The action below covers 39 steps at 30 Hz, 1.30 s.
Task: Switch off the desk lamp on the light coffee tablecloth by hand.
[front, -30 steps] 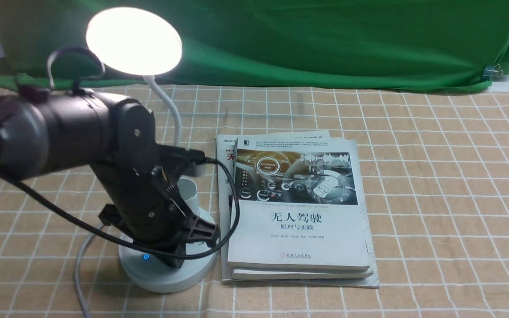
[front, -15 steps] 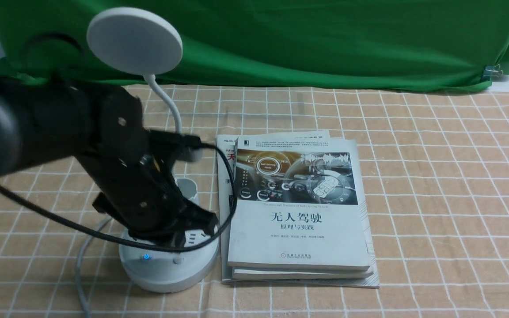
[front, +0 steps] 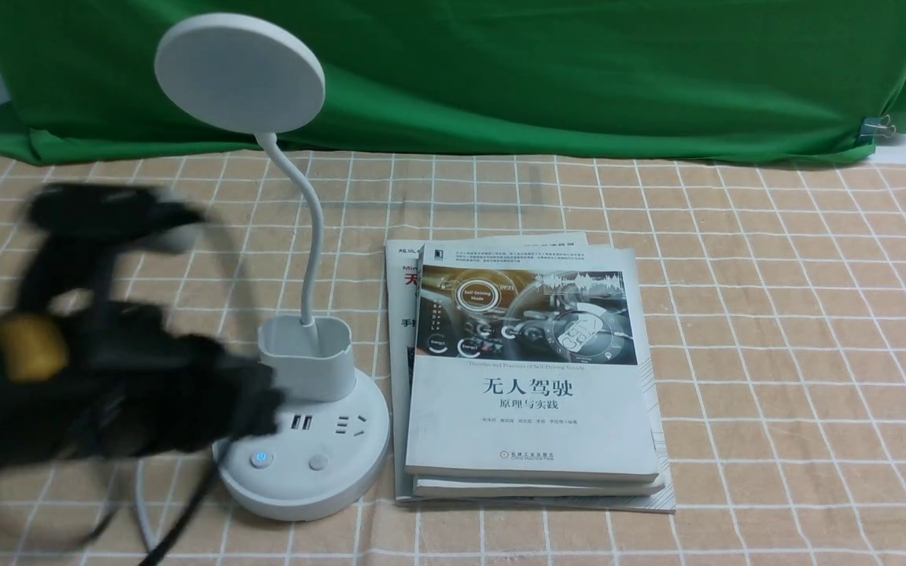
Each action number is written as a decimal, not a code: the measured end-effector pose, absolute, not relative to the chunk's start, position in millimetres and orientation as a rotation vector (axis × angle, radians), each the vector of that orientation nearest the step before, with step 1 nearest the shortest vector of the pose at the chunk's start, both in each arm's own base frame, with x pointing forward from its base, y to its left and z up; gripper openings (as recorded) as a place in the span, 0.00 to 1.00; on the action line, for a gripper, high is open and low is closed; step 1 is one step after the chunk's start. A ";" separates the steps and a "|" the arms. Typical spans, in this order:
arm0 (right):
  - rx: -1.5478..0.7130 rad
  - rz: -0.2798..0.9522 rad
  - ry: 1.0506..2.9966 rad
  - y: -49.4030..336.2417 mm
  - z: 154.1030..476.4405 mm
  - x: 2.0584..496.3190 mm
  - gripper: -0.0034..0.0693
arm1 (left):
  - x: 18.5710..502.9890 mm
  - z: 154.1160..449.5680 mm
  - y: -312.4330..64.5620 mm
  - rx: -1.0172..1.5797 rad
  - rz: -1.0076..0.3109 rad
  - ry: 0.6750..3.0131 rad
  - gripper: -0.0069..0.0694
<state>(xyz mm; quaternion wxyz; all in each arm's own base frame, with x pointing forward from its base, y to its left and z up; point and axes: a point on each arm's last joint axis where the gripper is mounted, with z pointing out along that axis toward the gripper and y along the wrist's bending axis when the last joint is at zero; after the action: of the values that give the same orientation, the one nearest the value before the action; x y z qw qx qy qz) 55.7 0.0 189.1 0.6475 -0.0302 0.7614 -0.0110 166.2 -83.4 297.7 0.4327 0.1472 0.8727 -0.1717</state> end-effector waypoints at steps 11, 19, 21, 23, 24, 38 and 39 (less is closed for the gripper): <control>-0.069 -0.025 1.732 0.0 189.1 55.7 0.38 | 90.5 250.9 -39.8 0.209 -0.436 1.713 0.11; -0.069 -0.025 1.732 0.0 189.1 55.7 0.38 | 81.5 233.4 -33.5 0.181 -0.430 1.642 0.11; -0.069 -0.025 1.732 0.0 189.1 55.7 0.38 | 81.2 228.1 -33.4 0.182 -0.427 1.656 0.11; -0.069 -0.025 1.732 0.0 189.1 55.7 0.38 | 80.8 223.7 -33.3 0.185 -0.425 1.672 0.11; -0.069 -0.025 1.732 0.0 189.1 55.7 0.38 | 80.6 222.4 -33.4 0.188 -0.425 1.681 0.11; -0.069 -0.025 1.732 0.0 189.1 55.7 0.38 | 80.3 219.3 -33.5 0.192 -0.424 1.697 0.11; -0.069 -0.025 1.732 0.0 189.1 55.7 0.38 | 80.4 219.5 -33.4 0.190 -0.423 1.691 0.11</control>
<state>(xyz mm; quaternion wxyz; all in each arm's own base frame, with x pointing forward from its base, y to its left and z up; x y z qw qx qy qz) 55.7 0.0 189.1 0.6475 -0.0302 0.7614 -0.0110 80.4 -33.4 219.5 0.6398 0.0833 0.7411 -0.1855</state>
